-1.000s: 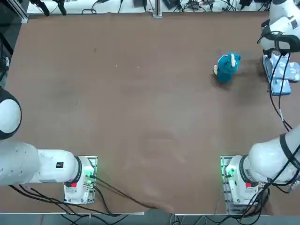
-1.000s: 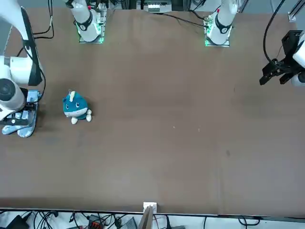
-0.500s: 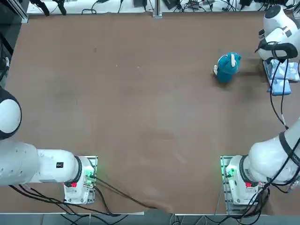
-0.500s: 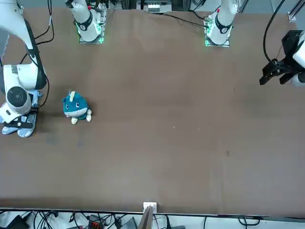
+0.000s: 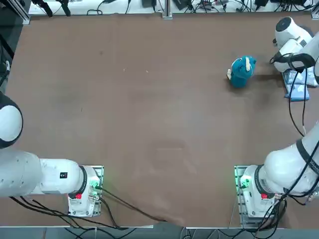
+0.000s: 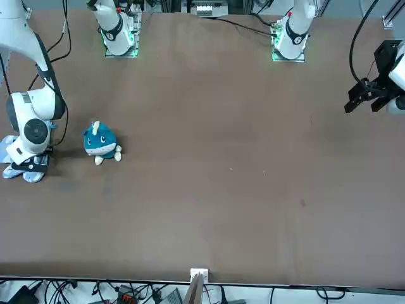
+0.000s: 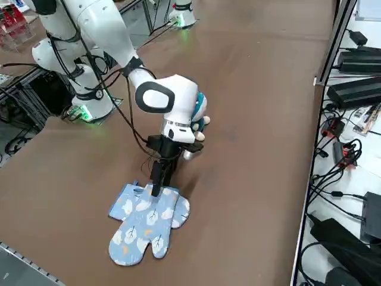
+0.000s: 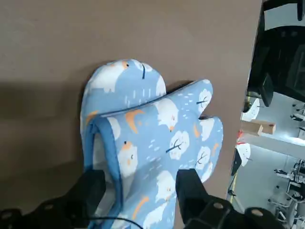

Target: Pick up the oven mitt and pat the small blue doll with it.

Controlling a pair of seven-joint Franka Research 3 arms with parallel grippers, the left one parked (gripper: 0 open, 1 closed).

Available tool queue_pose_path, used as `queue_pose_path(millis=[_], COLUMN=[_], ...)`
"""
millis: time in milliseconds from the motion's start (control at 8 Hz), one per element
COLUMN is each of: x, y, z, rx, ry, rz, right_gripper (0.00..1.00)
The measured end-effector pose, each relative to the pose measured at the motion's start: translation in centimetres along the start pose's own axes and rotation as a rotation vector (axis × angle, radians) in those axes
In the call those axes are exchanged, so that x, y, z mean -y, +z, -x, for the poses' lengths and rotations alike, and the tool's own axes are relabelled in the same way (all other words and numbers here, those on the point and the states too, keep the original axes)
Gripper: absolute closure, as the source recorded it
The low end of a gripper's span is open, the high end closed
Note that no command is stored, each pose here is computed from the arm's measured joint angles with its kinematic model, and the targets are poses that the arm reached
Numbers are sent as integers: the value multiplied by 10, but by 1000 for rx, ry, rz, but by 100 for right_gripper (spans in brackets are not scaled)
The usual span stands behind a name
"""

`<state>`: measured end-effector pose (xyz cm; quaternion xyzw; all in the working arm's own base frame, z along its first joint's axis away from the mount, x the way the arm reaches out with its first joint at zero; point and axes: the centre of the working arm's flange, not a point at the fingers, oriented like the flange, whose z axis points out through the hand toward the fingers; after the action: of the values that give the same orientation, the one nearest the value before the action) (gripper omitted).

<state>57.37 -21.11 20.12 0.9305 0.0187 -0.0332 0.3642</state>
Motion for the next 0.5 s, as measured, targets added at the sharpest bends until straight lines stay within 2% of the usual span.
queue_pose_path(millis=[375, 500], x=[-3, -3], y=[16, 21], z=[5, 7], rx=[-12, -18], ry=[-17, -5], rz=[39, 52], right_gripper=[11, 16])
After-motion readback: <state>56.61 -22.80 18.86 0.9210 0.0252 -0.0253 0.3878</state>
